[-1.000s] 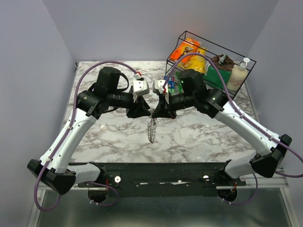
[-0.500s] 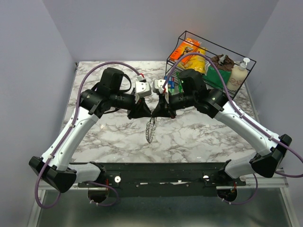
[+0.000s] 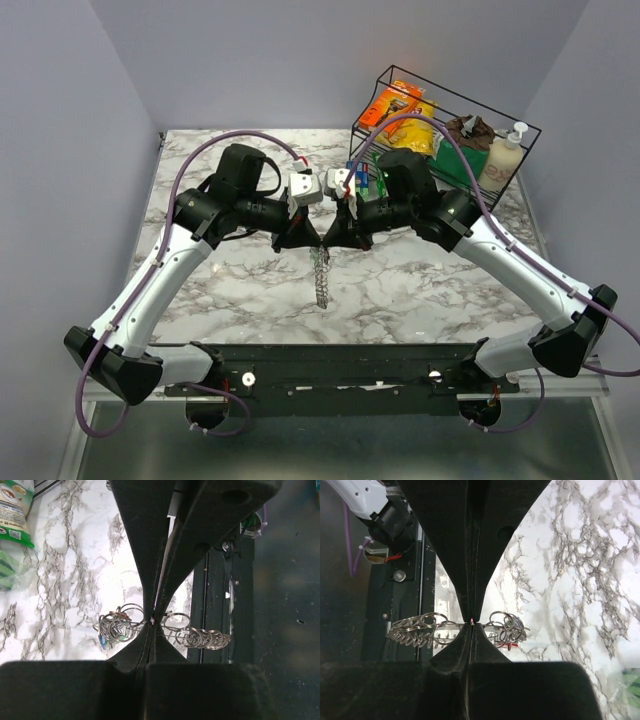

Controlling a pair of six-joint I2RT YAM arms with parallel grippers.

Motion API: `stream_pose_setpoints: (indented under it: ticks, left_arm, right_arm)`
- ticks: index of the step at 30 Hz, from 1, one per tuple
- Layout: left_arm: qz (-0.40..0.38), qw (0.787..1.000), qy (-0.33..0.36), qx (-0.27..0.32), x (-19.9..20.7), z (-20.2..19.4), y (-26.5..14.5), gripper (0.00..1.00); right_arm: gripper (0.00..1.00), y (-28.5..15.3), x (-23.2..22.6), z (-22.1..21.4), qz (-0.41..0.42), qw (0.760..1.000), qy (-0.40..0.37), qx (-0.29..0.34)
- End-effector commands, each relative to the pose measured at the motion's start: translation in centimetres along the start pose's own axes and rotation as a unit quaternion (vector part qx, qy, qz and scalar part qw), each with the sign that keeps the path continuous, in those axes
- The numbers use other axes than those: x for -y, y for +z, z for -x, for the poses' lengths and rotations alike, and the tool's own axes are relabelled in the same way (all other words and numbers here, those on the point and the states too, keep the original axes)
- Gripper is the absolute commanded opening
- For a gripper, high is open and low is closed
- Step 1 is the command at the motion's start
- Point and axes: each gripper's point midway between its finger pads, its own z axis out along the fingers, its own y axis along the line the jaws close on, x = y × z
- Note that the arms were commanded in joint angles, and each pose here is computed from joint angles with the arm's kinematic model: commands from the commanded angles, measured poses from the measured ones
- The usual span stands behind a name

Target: Put the keys on the keyring

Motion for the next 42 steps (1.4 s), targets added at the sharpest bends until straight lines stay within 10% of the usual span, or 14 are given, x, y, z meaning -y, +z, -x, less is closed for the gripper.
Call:
stream_pose_setpoints:
  ticks: [1,18,31,42]
  left_arm:
    - [0.039,0.998,0.026,0.047,-0.6,1.7,-0.3,0.0]
    - [0.068,0.971,0.097,0.21,0.9,6.3,-2.0,0.0]
    - [0.038,0.959,0.112,0.256,2.6,7.7,-2.5,0.0]
    - [0.016,0.957,0.123,0.263,3.6,8.0,-2.7,0.0]
  right_arm:
    - [0.14,-1.0,-0.1,2.5,-0.021,0.999,-0.022,0.044]
    - [0.58,-5.2,0.9,4.4,-0.041,0.99,0.008,0.133]
    - [0.54,-5.4,-0.2,4.9,-0.005,0.989,-0.004,0.15]
    - [0.22,-5.4,0.8,4.3,-0.035,0.989,-0.003,0.147]
